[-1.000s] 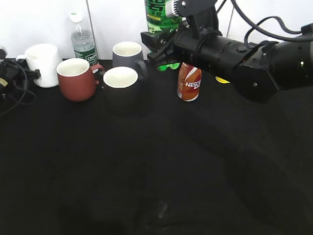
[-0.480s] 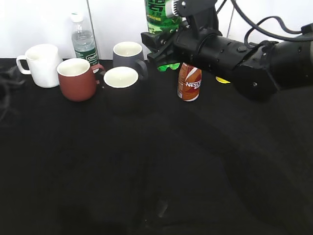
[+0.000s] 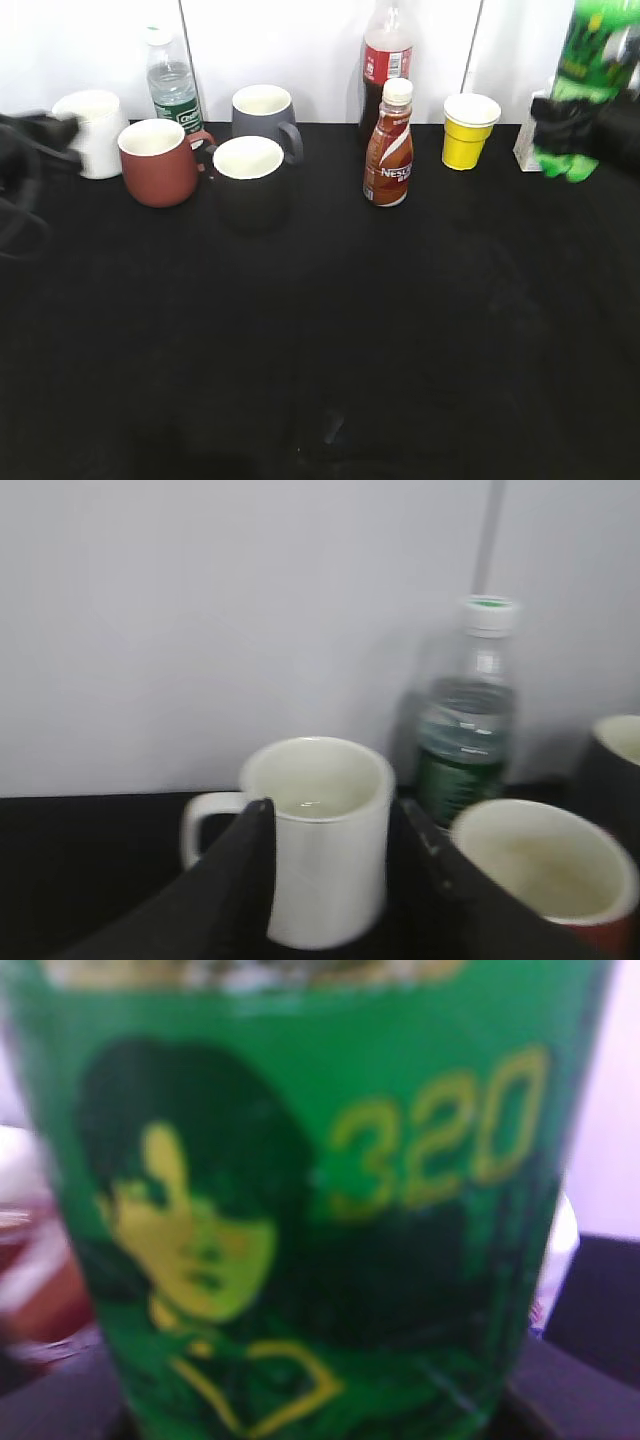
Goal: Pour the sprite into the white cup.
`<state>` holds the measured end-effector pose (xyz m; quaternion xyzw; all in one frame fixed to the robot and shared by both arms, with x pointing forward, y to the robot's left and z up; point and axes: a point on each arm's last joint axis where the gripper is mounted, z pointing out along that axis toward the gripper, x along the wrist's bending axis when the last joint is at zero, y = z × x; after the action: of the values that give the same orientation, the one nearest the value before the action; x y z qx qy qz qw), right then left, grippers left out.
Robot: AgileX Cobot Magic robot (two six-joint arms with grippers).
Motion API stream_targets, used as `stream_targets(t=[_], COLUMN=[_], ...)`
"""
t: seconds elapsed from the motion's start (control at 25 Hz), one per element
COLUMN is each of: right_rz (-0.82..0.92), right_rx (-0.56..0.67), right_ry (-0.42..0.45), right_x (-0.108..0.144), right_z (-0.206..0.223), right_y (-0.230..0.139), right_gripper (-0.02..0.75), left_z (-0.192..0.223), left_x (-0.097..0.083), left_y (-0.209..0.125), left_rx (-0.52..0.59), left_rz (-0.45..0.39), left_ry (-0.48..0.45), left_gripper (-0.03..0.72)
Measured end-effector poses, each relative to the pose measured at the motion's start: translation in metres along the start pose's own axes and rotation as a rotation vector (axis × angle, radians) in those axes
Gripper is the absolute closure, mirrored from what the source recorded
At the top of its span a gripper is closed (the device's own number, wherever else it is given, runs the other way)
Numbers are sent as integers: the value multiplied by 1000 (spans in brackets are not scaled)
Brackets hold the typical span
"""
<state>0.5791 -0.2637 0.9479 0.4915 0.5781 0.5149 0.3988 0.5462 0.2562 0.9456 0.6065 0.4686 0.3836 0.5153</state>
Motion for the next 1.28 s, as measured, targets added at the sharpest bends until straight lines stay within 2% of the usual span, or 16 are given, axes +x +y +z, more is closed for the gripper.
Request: stream_targets(t=[0.08, 0.2, 0.44, 0.52, 0.6, 0.68, 0.76, 0.88, 0.92, 1.0, 1.16, 1.2, 1.24, 1.28], right_rz=[11, 21, 20, 20, 20, 23, 25, 30, 61, 67, 58, 58, 76, 83], right_rx=[-47, -25, -49, -49, -42, -21, 10, 165, 239, 457, 966, 1104, 1202, 1263], right_ry=[-18, -22, -23, -22, -22, -23, -25, -37, -37, -28, -216, -212, -178, -126], right_x=[-5, -10, -16, -16, -16, -13, -11, -6, -4, 3, 14, 17, 22, 27], right_z=[16, 46, 81, 81, 79, 63, 44, 12, 2, -18, -62, -70, -75, -81], right_y=[-34, -77, -105, -106, -106, -100, -90, -70, -57, -34, -17, -18, -15, -7], right_gripper=[335, 335, 325, 254, 134, 98, 94, 94, 97, 116, 149, 149, 149, 149], left_z=[2, 2, 2, 2, 2, 2, 1, -5, -10, -26, -71, -84, -100, -114], left_x=[-16, -20, -20, -20, -20, -20, -20, -19, -18, -15, -21, -24, -26, -28], left_y=[-3, -5, -5, -5, -5, -6, -10, -18, -19, -17, 10, 16, 20, 27], left_rx=[39, 54, 57, 57, 58, 70, 116, 286, 358, 545, 1018, 1124, 1219, 1267], left_rz=[12, -1, -9, -7, -7, -6, -1, -33, -44, -48, -68, -52, -56, -68], left_ry=[-50, -62, -66, -68, -67, -67, -63, -35, -18, 47, 190, 187, 183, 178], left_gripper=[388, 388, 388, 388, 388, 388, 376, 237, 218, 207, 207, 209, 217, 232])
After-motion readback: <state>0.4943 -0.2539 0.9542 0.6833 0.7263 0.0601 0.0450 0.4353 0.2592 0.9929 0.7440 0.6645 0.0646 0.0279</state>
